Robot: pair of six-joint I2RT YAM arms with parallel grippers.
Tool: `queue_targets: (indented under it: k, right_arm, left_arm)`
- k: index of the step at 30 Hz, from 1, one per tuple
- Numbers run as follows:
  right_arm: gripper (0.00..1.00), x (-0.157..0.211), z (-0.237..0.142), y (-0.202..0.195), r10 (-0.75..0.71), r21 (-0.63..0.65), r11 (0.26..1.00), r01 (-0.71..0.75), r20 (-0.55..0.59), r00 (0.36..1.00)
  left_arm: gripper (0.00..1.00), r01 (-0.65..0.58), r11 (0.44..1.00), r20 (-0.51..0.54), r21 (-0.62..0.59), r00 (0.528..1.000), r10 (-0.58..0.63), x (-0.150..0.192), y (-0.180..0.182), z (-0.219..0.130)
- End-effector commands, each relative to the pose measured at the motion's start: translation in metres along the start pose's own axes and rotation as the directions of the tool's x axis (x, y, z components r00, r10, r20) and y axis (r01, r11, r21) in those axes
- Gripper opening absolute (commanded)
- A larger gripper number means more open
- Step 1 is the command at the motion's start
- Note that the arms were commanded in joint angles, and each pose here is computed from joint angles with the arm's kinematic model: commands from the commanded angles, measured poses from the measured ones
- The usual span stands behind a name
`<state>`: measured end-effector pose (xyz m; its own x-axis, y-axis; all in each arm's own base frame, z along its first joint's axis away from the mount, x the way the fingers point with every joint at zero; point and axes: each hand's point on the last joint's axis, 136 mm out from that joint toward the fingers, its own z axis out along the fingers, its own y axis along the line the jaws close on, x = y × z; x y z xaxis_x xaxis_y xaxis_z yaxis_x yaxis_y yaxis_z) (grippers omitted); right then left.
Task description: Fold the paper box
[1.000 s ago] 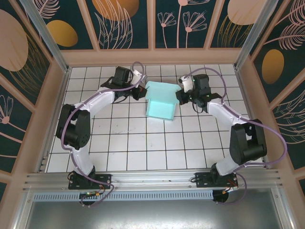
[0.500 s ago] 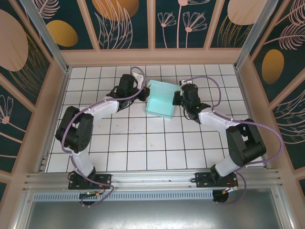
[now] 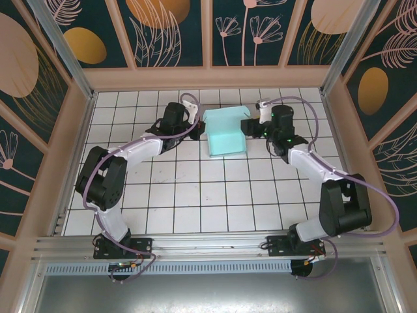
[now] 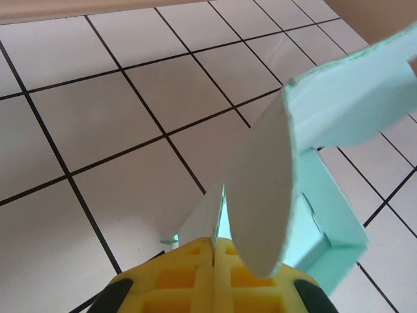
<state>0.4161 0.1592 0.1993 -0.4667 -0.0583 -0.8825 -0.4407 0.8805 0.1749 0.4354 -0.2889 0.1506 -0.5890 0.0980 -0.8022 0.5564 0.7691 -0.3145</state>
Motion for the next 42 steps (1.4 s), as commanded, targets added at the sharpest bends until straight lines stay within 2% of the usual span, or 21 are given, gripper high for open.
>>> queue_targets:
  k: [1, 4, 6, 14, 22, 29, 36, 37, 39, 40, 41, 42]
  right_arm:
    - [0.66, -0.004, -0.015, 0.002, -0.083, -0.085, 0.993, 0.08, -0.027, 0.996]
    - [0.66, 0.011, -0.016, 0.01, -0.136, -0.221, 0.969, 0.112, -0.094, 0.986]
    - [0.66, 0.019, -0.012, 0.008, -0.17, -0.256, 0.958, 0.131, -0.137, 0.976]
    - [0.63, 0.019, 0.014, -0.019, -0.22, -0.237, 0.956, 0.173, -0.187, 0.957]
    - [0.64, 0.013, 0.009, -0.057, -0.223, -0.195, 0.963, 0.185, -0.192, 0.956]
    - [0.51, 0.017, 0.012, -0.039, -0.266, -0.374, 0.91, 0.177, -0.2, 0.943]
    - [0.37, 0.016, 0.029, -0.036, -0.271, -0.432, 0.889, 0.15, -0.233, 0.934]
    - [0.32, 0.017, 0.03, -0.037, -0.267, -0.434, 0.89, 0.143, -0.24, 0.933]
    - [0.11, 0.017, 0.033, -0.037, -0.268, -0.436, 0.889, 0.14, -0.246, 0.932]
    - [0.05, 0.017, 0.032, -0.038, -0.269, -0.436, 0.889, 0.142, -0.245, 0.931]
    - [0.0, 0.016, 0.032, -0.037, -0.268, -0.436, 0.889, 0.142, -0.243, 0.932]
    - [0.0, 0.014, 0.031, -0.036, -0.269, -0.437, 0.888, 0.144, -0.237, 0.934]
  left_arm:
    - [0.0, -0.056, 0.997, 0.018, 0.046, 0.998, 0.055, -0.015, -0.014, -0.004]
    - [0.0, -0.064, 0.995, 0.008, 0.07, 0.998, 0.064, -0.015, -0.017, -0.002]
    - [0.0, -0.066, 0.994, 0.004, 0.088, 0.998, 0.066, -0.015, -0.02, 0.0]
    - [0.0, -0.084, 0.986, -0.03, 0.141, 0.996, 0.089, -0.013, -0.027, 0.006]
    - [0.0, -0.098, 0.98, -0.052, 0.173, 0.993, 0.109, -0.009, -0.032, 0.008]
    - [0.0, -0.11, 0.973, -0.062, 0.203, 0.99, 0.124, -0.01, -0.036, 0.011]
    - [0.0, -0.118, 0.972, -0.069, 0.201, 0.988, 0.135, -0.013, -0.035, 0.012]
    - [0.0, -0.116, 0.973, -0.071, 0.2, 0.989, 0.133, -0.012, -0.035, 0.012]
    - [0.0, -0.115, 0.973, -0.073, 0.2, 0.989, 0.132, -0.011, -0.035, 0.012]
    - [0.0, -0.113, 0.973, -0.077, 0.201, 0.988, 0.131, -0.009, -0.035, 0.012]
    - [0.0, -0.111, 0.973, -0.078, 0.201, 0.989, 0.129, -0.009, -0.034, 0.012]
    - [0.0, -0.111, 0.973, -0.079, 0.201, 0.988, 0.129, -0.008, -0.034, 0.012]
